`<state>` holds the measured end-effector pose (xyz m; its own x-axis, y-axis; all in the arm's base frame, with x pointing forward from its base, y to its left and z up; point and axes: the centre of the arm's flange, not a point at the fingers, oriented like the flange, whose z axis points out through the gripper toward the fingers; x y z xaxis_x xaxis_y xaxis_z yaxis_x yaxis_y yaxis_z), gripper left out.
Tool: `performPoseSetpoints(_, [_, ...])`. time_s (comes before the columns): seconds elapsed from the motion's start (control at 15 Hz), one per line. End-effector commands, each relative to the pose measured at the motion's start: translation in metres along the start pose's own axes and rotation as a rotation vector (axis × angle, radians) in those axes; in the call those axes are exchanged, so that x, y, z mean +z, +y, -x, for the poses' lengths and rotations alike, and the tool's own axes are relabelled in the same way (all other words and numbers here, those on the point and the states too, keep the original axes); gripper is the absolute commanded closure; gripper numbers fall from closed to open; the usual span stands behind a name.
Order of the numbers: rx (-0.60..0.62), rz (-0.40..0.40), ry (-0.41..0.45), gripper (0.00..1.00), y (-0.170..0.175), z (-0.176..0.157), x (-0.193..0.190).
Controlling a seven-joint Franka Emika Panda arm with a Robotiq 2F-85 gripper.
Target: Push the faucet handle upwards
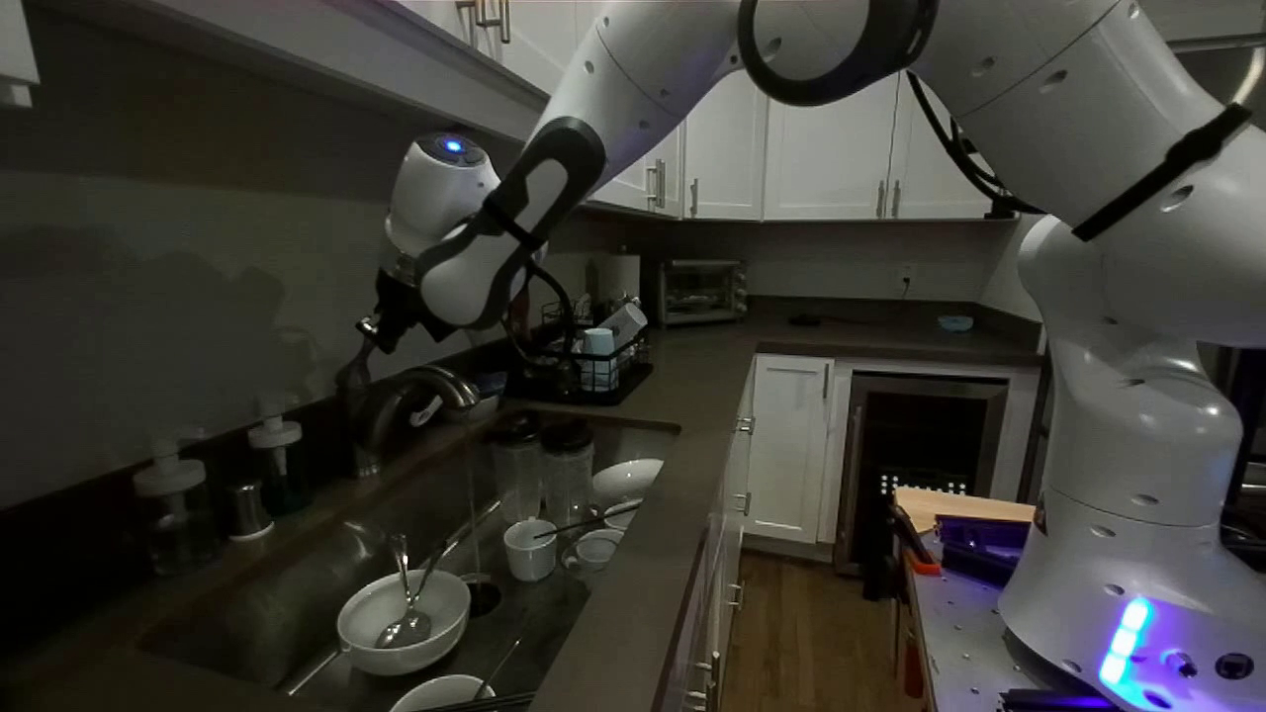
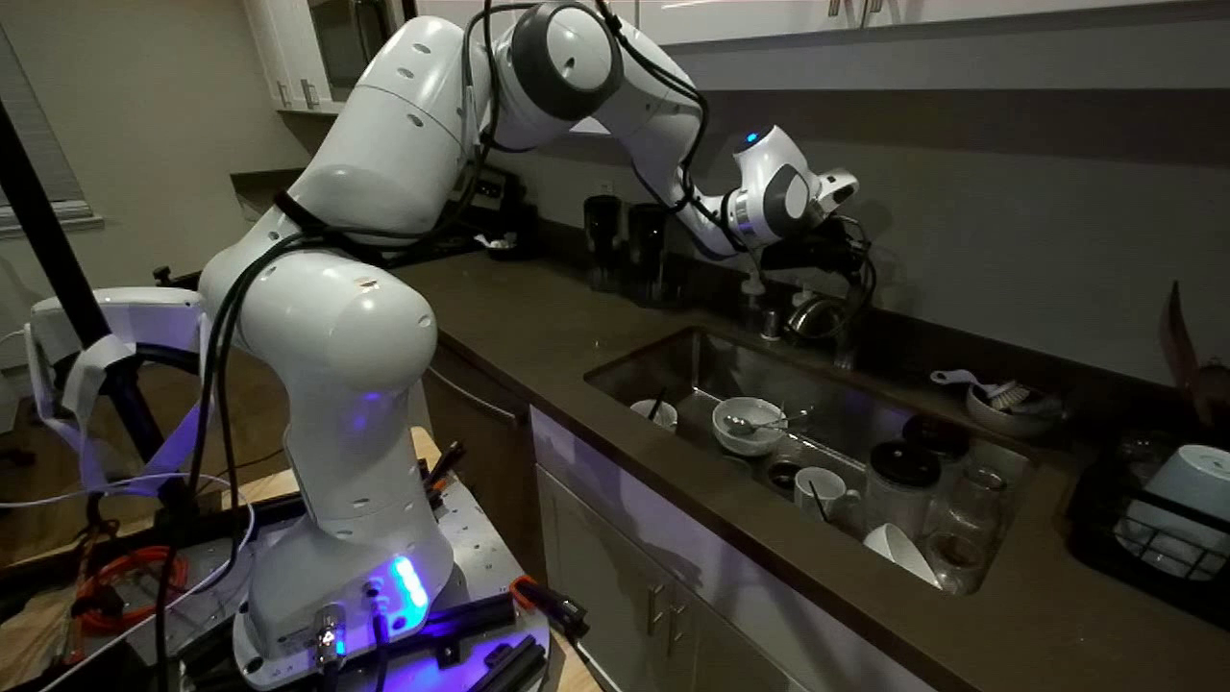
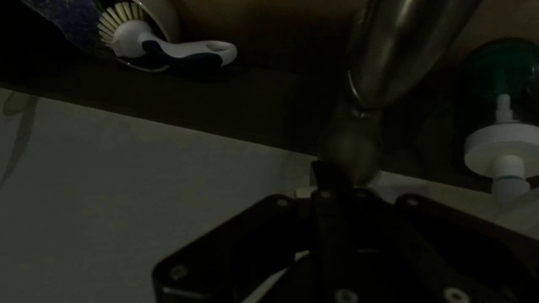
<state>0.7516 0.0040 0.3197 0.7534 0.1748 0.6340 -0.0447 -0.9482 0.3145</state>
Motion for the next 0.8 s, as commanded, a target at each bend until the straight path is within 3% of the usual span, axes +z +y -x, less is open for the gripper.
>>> performPoseSetpoints(0.0, [0.012, -0.004, 0.034, 1.0, -0.002, 0.002, -0.01])
performPoseSetpoints(0.73, [-0.001, -0.011, 0.068, 1.0, -0.005, -0.02, -0.005])
